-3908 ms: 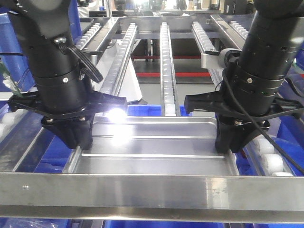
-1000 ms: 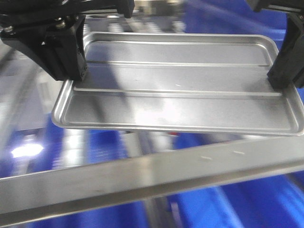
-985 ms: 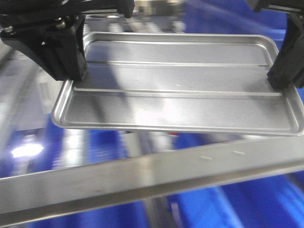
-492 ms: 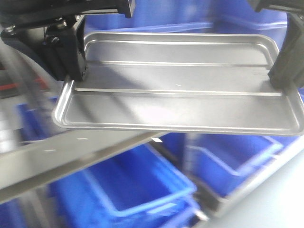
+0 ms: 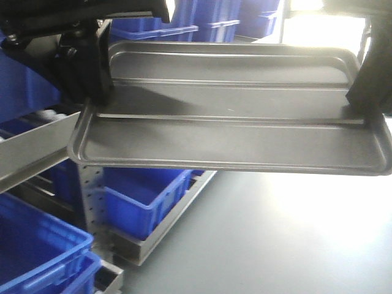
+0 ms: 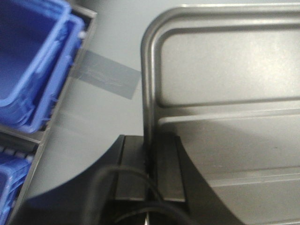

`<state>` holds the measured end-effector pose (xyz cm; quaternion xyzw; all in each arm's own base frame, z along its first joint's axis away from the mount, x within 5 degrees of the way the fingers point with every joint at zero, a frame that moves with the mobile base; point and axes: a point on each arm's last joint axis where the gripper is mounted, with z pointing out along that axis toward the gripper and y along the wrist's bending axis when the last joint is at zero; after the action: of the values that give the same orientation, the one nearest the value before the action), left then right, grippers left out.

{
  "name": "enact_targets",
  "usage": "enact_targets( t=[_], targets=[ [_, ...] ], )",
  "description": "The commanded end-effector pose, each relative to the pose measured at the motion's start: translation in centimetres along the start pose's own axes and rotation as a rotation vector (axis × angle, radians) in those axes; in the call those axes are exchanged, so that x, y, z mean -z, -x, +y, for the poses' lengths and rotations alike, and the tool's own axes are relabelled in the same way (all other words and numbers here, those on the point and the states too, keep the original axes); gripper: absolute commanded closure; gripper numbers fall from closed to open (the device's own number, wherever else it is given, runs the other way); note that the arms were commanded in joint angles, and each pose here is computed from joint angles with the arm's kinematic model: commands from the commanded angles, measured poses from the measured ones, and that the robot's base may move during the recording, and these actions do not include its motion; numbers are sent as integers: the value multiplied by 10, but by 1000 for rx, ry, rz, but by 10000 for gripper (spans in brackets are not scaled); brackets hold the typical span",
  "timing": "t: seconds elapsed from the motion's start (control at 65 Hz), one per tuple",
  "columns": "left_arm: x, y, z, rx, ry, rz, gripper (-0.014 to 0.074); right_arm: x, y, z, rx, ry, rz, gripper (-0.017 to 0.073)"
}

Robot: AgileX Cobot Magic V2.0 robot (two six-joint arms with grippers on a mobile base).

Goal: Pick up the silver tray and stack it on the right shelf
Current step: 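Hold the tray with both grippers while the base drives to another shelf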

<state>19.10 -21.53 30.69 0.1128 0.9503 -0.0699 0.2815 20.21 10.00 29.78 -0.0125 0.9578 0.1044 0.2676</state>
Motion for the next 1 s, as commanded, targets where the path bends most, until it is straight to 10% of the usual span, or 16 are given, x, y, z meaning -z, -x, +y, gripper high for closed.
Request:
enact_targets(
  t=[0.0, 0.985],
  targets=[
    [19, 10, -3, -24, -58, -92, 686, 13, 10, 4, 38, 41, -100, 503],
    [19, 10, -3, -24, -58, -92, 686, 13, 10, 4, 38, 41, -100, 503]
  ],
)
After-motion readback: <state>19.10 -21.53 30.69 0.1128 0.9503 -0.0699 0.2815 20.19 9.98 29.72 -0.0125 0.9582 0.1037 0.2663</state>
